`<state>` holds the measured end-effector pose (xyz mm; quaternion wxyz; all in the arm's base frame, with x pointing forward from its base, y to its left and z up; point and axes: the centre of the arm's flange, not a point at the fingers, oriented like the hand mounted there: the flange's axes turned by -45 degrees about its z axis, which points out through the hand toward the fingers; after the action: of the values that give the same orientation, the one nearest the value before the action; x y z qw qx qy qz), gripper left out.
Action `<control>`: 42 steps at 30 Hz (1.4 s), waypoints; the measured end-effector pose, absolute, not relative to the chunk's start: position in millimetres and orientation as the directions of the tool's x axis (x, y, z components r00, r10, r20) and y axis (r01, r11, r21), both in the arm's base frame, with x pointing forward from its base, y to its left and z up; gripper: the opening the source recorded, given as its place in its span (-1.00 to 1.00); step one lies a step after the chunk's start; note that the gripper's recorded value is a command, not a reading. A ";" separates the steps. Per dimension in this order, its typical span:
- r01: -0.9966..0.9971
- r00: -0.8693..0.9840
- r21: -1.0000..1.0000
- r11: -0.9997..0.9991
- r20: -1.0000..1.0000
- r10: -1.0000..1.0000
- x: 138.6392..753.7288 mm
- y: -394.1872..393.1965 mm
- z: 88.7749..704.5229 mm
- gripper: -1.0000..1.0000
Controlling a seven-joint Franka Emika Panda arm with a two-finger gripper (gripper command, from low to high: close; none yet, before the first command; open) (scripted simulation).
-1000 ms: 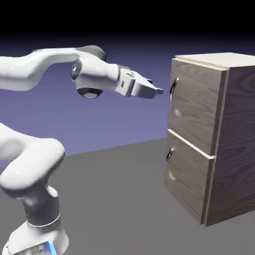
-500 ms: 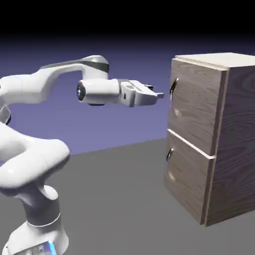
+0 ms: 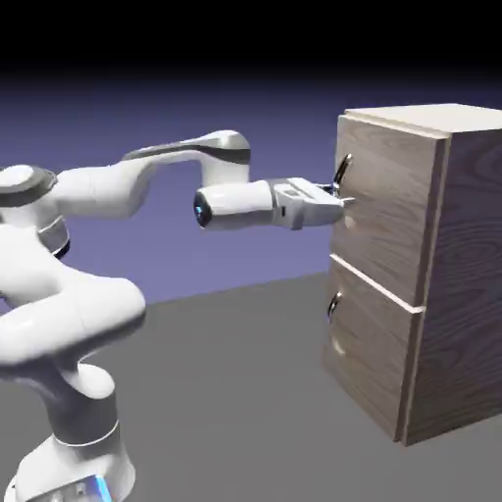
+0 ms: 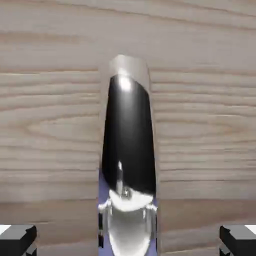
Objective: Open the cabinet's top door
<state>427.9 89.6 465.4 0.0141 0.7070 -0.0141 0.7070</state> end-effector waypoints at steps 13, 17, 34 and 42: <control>0.317 0.000 0.000 -0.948 1.000 0.000 356.2 27.0 465.4 -1.00; 0.407 0.000 0.000 -0.913 1.000 0.000 341.3 6.2 465.4 -1.00; 0.731 0.000 0.000 -0.682 1.000 0.000 302.7 -91.8 465.4 -1.00; 0.851 0.000 0.000 -0.525 1.000 0.000 298.7 -144.0 465.4 -1.00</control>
<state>298.7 -144.0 465.4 -0.3445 0.6174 0.3447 0.6175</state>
